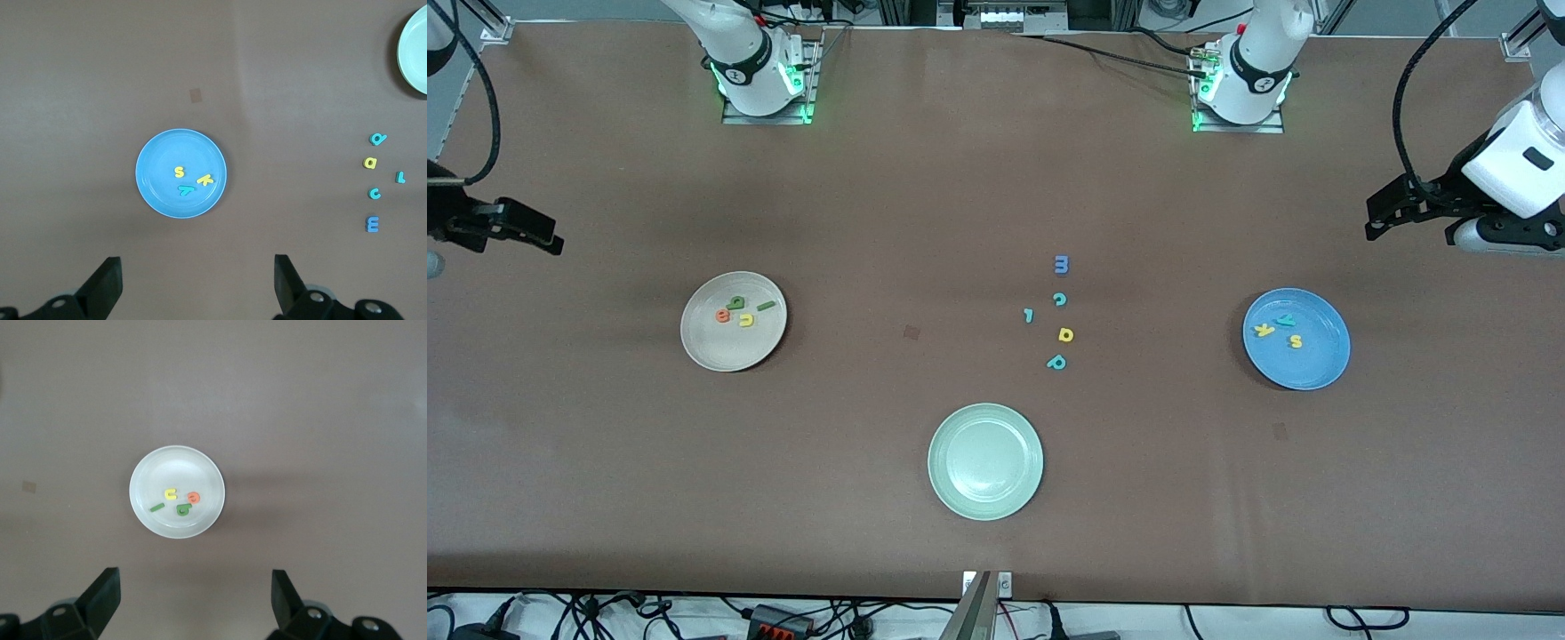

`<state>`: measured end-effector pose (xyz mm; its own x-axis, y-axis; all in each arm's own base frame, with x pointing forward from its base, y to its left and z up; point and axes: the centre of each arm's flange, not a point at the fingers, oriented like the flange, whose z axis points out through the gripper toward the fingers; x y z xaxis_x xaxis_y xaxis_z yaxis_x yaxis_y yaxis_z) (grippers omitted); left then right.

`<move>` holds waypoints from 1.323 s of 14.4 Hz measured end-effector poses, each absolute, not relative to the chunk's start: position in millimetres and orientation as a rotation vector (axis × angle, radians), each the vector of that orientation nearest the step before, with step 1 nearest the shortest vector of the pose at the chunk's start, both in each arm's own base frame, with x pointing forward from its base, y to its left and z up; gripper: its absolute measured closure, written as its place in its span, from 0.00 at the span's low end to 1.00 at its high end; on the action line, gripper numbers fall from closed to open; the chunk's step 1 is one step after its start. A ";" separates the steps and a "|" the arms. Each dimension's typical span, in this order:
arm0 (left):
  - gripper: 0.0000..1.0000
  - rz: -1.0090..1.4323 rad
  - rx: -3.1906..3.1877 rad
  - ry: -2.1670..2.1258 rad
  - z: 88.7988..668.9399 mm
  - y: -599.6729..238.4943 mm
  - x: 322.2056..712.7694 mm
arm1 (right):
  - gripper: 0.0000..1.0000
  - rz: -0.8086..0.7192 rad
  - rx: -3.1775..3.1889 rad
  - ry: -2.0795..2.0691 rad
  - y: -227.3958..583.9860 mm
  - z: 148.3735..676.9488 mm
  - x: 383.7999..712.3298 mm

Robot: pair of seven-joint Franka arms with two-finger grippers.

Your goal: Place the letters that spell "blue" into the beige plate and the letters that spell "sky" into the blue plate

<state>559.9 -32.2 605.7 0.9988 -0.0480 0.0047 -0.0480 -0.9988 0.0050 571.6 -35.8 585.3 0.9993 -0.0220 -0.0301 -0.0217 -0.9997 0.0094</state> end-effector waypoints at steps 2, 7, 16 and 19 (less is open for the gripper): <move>0.00 0.007 3.136 -0.075 605.7 -32.2 559.9 | 0.00 -0.036 3.133 -0.035 -34.4 591.6 558.9; 0.00 0.007 3.136 -0.075 605.7 -32.2 559.9 | 0.00 -0.012 3.133 -0.035 -33.7 595.0 554.9; 0.00 0.007 3.136 -0.075 605.7 -32.2 559.9 | 0.00 0.004 3.130 -0.034 -33.8 593.9 556.4; 0.00 0.007 3.136 -0.075 605.7 -32.2 559.9 | 0.00 0.016 3.129 -0.033 -33.6 594.5 557.1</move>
<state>559.9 -32.2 605.7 0.9988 -0.0480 0.0047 -0.0480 -0.9988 0.0050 557.1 -33.6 594.5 0.9997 -0.0210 0.0101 -0.0211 -0.9997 0.0124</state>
